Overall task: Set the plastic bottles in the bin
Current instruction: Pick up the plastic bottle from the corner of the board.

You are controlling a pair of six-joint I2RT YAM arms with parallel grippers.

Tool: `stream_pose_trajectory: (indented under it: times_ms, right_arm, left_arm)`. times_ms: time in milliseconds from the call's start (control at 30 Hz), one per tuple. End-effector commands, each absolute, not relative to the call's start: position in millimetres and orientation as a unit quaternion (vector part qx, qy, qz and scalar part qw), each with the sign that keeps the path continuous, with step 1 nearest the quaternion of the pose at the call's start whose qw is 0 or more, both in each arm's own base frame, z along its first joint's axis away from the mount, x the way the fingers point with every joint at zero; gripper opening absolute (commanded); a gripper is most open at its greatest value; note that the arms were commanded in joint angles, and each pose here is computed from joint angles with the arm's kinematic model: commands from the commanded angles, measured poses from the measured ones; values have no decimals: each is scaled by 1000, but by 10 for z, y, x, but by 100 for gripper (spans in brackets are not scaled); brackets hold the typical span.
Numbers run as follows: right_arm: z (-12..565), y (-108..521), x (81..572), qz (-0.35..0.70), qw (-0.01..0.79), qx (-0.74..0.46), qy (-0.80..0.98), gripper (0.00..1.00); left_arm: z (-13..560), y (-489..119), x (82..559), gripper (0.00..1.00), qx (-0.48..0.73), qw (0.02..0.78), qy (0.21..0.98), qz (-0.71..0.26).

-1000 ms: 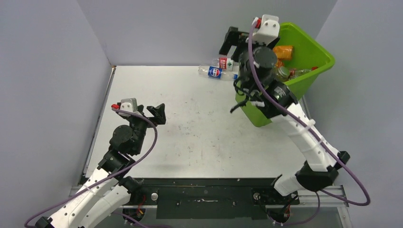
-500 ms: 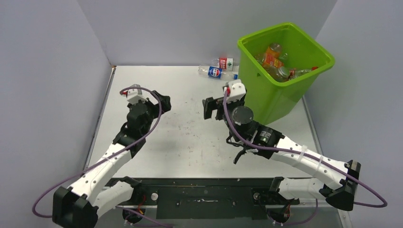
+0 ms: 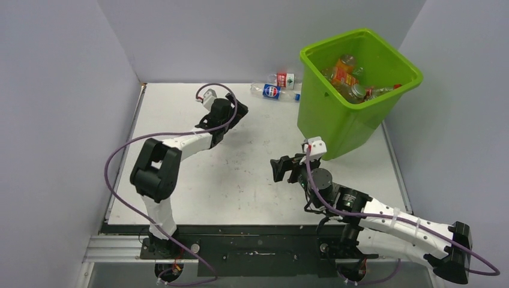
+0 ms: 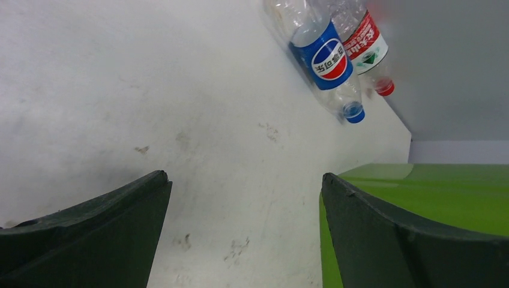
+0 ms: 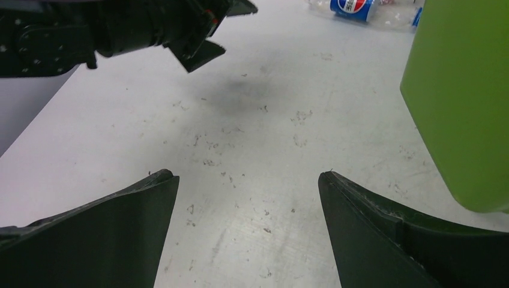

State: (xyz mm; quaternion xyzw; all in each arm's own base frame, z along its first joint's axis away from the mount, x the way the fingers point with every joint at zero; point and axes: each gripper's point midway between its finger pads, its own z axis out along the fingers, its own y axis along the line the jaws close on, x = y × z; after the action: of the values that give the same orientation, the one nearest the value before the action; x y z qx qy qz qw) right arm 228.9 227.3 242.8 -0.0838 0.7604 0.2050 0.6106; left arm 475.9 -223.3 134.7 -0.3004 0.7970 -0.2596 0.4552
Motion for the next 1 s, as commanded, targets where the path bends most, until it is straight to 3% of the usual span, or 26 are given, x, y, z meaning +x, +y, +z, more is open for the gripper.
stream_pose_trajectory:
  times_ms: [0, 267, 533, 800, 967]
  right_arm:
    - [2314, 2273, 2186, 256, 600, -41, 757, 90]
    - [1960, 2252, 2052, 274, 571, -36, 773, 90]
    - [2046, 2157, 1998, 277, 577, -34, 768, 90]
    - [2302, 2072, 1958, 291, 591, -30, 752, 90]
    - [2342, 1982, 1975, 271, 602, -36, 750, 90]
  left_arm:
    - [1799, -2593, 5406, 96, -327, 489, 720, -369]
    - [1407, -2830, 6201, 96, -378, 479, 672, -420]
    - [980, -3322, 6733, 96, -378, 433, 689, -441]
    - [311, -3461, 6880, 99, -425, 393, 687, -440]
    - [121, -3537, 6919, 68, -437, 396, 659, -467]
